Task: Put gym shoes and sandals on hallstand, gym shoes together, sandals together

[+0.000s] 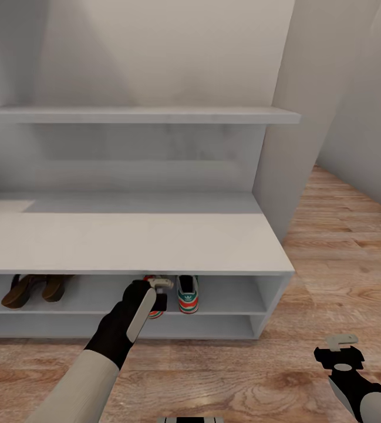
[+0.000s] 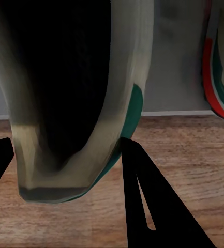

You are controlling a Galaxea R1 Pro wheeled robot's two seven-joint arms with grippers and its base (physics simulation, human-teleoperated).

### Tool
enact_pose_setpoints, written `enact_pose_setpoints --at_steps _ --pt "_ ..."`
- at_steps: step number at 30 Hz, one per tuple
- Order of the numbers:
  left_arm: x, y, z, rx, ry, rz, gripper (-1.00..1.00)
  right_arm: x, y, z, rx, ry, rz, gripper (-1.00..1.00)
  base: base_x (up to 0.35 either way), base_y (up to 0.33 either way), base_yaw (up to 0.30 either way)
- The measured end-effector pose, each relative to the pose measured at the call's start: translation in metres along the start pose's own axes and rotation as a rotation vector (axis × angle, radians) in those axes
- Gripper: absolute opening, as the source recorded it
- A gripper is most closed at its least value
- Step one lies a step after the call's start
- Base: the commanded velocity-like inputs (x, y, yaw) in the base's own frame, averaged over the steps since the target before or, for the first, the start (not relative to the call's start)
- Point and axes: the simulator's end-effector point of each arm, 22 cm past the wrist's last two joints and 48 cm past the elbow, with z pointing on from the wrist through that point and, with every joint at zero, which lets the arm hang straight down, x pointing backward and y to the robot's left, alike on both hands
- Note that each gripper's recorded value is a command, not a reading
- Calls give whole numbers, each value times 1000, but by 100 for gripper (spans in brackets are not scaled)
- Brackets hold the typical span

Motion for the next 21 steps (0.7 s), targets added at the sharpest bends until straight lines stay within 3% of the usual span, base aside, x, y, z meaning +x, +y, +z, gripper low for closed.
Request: enact_pose_setpoints --at_steps 18,19,21 --pt "-5 0 2 0 -11 -1 -100 4 3 4 -2 8 -5 100 4 0 0" --pt "-5 0 2 0 -11 -1 100 4 3 4 -2 8 -5 100 0 0 0" --pt "3 -2 7 11 10 -7 100 4 3 4 -2 9 -5 100 0 0 0"
